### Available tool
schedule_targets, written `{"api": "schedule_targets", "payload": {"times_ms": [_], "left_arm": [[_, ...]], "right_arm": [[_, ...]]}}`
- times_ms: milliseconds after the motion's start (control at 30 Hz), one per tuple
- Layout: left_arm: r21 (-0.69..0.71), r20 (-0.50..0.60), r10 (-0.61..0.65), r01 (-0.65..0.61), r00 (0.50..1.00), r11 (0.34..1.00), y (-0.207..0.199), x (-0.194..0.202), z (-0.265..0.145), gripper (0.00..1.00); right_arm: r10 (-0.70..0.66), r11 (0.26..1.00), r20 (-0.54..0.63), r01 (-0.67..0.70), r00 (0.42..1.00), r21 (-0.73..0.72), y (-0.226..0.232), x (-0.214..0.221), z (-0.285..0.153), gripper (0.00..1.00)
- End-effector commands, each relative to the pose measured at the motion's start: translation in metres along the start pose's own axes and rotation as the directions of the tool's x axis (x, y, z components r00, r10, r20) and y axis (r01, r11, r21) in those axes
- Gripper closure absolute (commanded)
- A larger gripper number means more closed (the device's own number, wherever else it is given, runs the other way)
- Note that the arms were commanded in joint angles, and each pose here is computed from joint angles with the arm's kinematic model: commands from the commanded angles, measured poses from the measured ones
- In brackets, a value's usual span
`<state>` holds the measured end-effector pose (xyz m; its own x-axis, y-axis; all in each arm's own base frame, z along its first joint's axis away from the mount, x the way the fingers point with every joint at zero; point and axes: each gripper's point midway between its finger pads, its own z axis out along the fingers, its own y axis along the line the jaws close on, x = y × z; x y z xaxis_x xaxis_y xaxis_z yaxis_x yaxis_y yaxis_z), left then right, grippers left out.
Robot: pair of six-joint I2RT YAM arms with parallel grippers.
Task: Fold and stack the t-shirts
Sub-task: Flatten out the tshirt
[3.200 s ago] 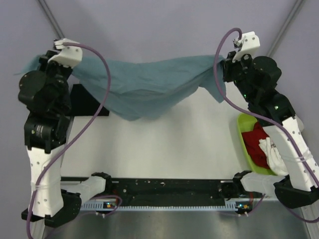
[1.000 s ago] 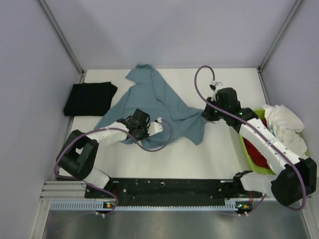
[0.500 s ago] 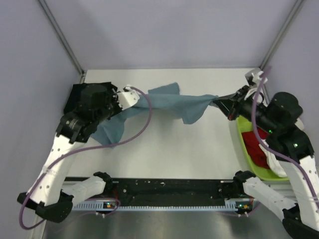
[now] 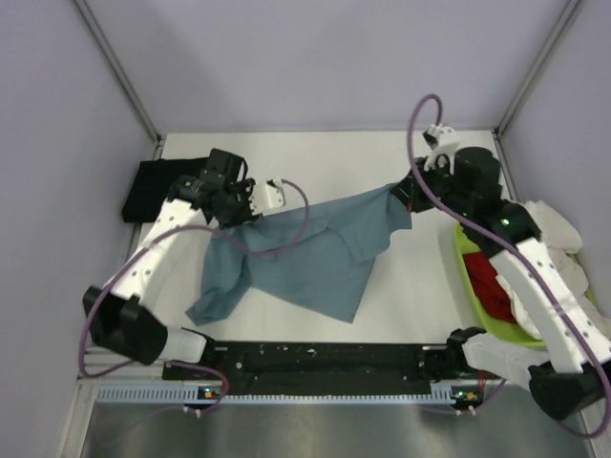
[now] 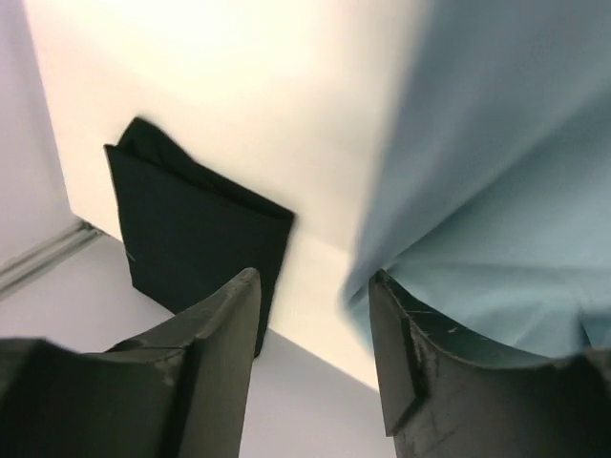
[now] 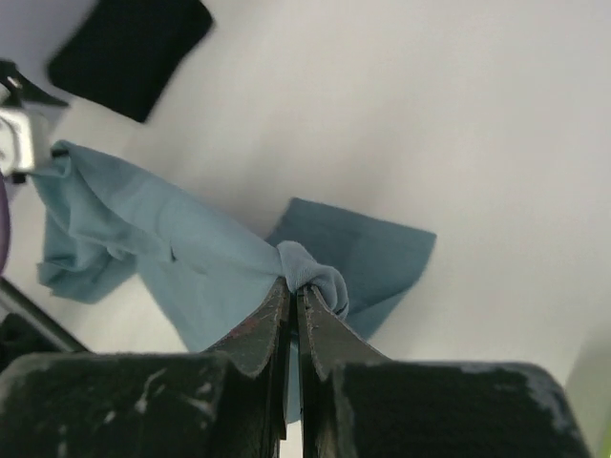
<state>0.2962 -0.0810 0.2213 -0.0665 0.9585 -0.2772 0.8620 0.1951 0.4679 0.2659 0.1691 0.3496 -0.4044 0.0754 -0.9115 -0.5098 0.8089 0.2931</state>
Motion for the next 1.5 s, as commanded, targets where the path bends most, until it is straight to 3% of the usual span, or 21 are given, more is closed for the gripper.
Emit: {"api": "schedule_targets", "payload": {"times_ms": [0, 133, 233, 367, 400, 433, 467, 567, 700, 800, 1033, 1267, 1467], "left_arm": [[-0.319, 0.089, -0.199, 0.217, 0.976, 0.922, 0.13, -0.001, 0.056, 0.41], [-0.423, 0.061, -0.439, 0.422, 0.896, 0.802, 0.182, 0.009, 0.093, 0.39], [-0.371, 0.105, -0.459, 0.463, 0.882, 0.805, 0.166, -0.009, 0.103, 0.39], [-0.165, 0.152, -0.372, 0.394, 0.916, 0.904, 0.083, -0.049, 0.114, 0.51], [-0.106, 0.154, -0.352, 0.369, 0.923, 0.923, 0.055, -0.059, 0.116, 0.58], [0.027, 0.162, -0.329, 0.329, 0.93, 0.944, 0.003, -0.078, 0.122, 0.66], [0.094, 0.154, -0.318, 0.307, 0.935, 0.947, -0.022, -0.085, 0.125, 0.68], [0.216, 0.117, -0.226, 0.197, 0.967, 0.956, -0.083, -0.096, 0.139, 0.67], [0.209, 0.061, -0.093, 0.079, 0.994, 0.975, -0.109, -0.102, 0.161, 0.64], [0.205, 0.066, -0.065, 0.051, 0.996, 0.977, -0.111, -0.107, 0.177, 0.63], [0.147, -0.033, -0.048, 0.053, 0.998, 0.988, -0.102, -0.091, 0.203, 0.62], [0.048, -0.101, -0.049, 0.054, 0.994, 0.997, -0.088, -0.075, 0.206, 0.64], [-0.082, -0.074, -0.099, 0.093, 0.992, 0.992, -0.055, -0.074, 0.197, 0.63]], "right_arm": [[0.079, 0.966, -0.139, -0.042, 0.987, 0.253, -0.07, 0.046, 0.056, 1.0], [0.258, 0.924, -0.185, -0.187, 0.948, 0.332, -0.114, 0.084, 0.087, 1.0], [0.321, 0.887, -0.186, -0.226, 0.929, 0.402, -0.14, 0.105, 0.098, 1.0], [0.337, 0.865, -0.219, -0.209, 0.916, 0.457, -0.157, 0.127, 0.106, 1.0], [0.339, 0.861, -0.229, -0.203, 0.912, 0.467, -0.159, 0.131, 0.107, 1.0], [0.343, 0.854, -0.238, -0.195, 0.909, 0.483, -0.163, 0.137, 0.107, 1.0], [0.344, 0.852, -0.244, -0.192, 0.907, 0.488, -0.164, 0.14, 0.107, 1.0], [0.34, 0.85, -0.246, -0.185, 0.908, 0.493, -0.166, 0.141, 0.107, 1.0], [0.335, 0.85, -0.244, -0.181, 0.91, 0.495, -0.167, 0.14, 0.107, 1.0], [0.331, 0.847, -0.245, -0.173, 0.911, 0.502, -0.168, 0.14, 0.105, 1.0], [0.316, 0.848, -0.228, -0.167, 0.921, 0.502, -0.167, 0.135, 0.099, 1.0], [0.314, 0.858, -0.229, -0.173, 0.921, 0.483, -0.163, 0.132, 0.1, 1.0], [0.304, 0.863, -0.225, -0.167, 0.926, 0.477, -0.161, 0.128, 0.099, 1.0]]}}
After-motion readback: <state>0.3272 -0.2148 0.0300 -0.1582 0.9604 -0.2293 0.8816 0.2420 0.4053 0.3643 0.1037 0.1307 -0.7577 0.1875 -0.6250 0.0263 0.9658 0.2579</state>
